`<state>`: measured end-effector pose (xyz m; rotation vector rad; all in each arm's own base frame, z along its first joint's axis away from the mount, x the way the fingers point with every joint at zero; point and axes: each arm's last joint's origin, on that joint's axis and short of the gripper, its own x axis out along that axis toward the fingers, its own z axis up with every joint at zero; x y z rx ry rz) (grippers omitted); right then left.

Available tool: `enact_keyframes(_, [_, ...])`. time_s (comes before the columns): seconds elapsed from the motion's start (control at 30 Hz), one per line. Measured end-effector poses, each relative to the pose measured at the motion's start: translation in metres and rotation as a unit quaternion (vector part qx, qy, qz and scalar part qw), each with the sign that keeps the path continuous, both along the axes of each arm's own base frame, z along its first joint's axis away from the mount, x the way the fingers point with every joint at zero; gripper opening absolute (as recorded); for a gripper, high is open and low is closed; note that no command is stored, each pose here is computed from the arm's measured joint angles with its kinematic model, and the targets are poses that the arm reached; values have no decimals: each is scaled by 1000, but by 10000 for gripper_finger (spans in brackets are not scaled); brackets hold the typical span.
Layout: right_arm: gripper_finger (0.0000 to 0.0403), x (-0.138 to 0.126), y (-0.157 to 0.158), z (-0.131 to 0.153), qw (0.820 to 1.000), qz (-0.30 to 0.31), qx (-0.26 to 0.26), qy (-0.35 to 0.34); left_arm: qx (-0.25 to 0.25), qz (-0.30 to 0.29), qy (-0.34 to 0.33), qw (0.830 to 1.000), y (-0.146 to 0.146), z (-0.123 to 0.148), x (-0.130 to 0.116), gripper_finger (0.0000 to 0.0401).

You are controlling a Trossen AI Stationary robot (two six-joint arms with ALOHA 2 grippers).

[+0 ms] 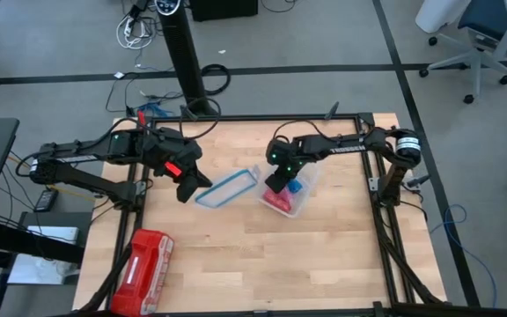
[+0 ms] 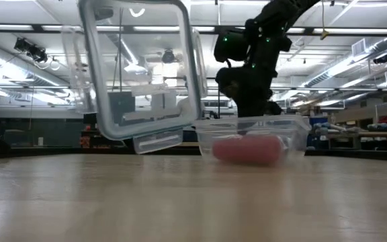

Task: Roll bandage
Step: Close the lid of the tupperware

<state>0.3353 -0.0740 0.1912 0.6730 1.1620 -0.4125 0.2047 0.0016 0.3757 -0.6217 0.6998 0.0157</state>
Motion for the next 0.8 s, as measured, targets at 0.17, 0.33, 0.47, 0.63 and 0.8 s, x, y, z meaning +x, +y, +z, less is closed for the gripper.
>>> enact_keyframes(0.17, [1,-3,-5,33,1000,10,-13,-24,-28,-33,9,999,-3,-1,-2,2])
enact_keyframes(0.33, [3,-15,-10,54,999,4,-38,15,-55,-51,12,997,-4,-1,-2,2])
enact_keyframes(0.47, [3,-28,-22,56,993,-22,-76,81,-85,-65,15,994,-6,0,-3,2])
enact_keyframes(0.63, [1,-32,-44,57,991,-55,-102,74,-96,-76,12,992,-7,1,-2,2])
enact_keyframes(0.8, [2,-39,-74,57,987,-94,-119,59,-104,-72,-4,992,-7,4,0,2])
